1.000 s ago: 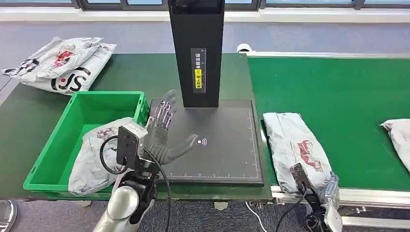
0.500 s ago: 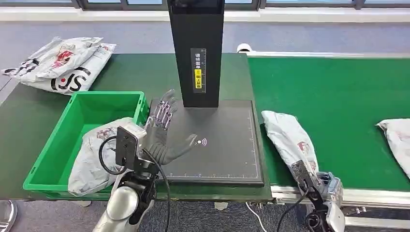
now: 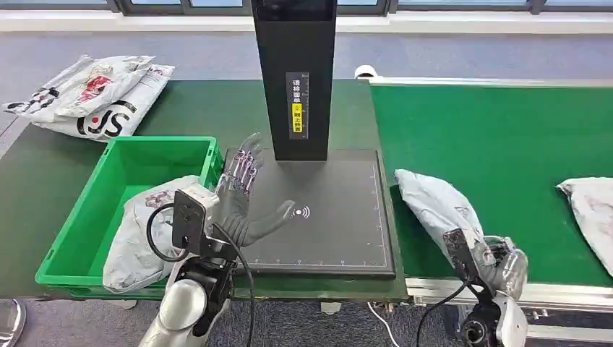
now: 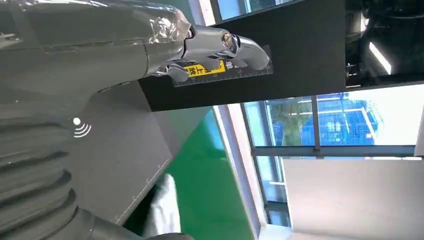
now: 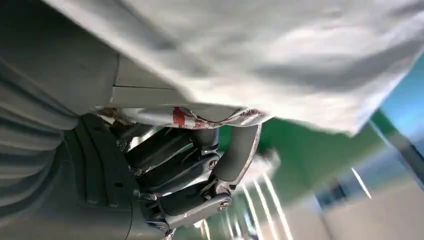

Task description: Moved the parcel from conveyor to table for the left to box.

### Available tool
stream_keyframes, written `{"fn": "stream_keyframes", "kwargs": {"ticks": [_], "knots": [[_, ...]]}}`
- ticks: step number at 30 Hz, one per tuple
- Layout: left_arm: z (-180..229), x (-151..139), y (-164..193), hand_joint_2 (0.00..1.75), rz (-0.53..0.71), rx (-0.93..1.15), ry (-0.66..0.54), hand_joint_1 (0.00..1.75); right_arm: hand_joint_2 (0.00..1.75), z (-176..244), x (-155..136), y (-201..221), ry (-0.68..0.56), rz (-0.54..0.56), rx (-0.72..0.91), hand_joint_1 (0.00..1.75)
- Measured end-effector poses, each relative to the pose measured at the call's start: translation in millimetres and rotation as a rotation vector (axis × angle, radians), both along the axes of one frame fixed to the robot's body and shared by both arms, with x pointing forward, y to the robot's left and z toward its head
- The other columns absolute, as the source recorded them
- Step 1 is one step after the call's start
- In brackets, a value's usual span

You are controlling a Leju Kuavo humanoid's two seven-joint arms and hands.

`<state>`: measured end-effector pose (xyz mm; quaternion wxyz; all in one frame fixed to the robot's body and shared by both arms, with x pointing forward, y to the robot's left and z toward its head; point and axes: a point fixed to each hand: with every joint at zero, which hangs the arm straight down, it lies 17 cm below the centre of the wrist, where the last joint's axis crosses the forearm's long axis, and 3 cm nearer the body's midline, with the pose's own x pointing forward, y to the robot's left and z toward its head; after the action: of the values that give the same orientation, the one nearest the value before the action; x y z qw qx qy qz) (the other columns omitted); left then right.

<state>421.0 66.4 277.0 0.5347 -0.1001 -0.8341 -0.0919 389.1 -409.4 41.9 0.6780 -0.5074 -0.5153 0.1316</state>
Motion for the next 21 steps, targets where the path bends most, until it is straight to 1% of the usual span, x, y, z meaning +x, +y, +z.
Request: {"fn": "stream_keyframes", "kwargs": {"ticks": [1,4,8,11,13,17,21], "knots": [[-0.1,0.0,-0.1,1.75,0.000,0.000,0.000,0.00,1.75,14.1,2.2,0.3,-0.044,0.000,-0.009,1.75],[0.1,0.0,-0.4,1.75,0.000,-0.001,0.000,0.00,1.75,42.4,5.3,-0.3,-0.128,-0.003,-0.013,1.75],[0.7,-0.2,-0.5,1.75,0.000,-0.003,-0.006,0.00,1.75,107.7,4.6,10.5,-0.380,0.033,-0.046,1.75],[1.7,-0.7,-0.8,1.75,0.001,-0.011,-0.019,0.00,1.75,169.0,6.5,38.6,-0.568,0.106,-0.074,1.75],[1.7,-0.2,-1.1,1.75,0.004,-0.015,-0.022,0.00,1.75,197.9,10.4,57.4,-0.651,0.147,-0.068,1.75],[0.4,0.8,-1.4,1.75,0.004,-0.019,-0.024,0.00,1.75,237.2,17.6,91.4,-0.771,0.231,-0.028,1.75],[-0.1,1.3,-1.1,1.75,0.003,-0.027,-0.026,0.00,1.75,253.2,21.8,112.7,-0.814,0.288,-0.005,1.75]]}}
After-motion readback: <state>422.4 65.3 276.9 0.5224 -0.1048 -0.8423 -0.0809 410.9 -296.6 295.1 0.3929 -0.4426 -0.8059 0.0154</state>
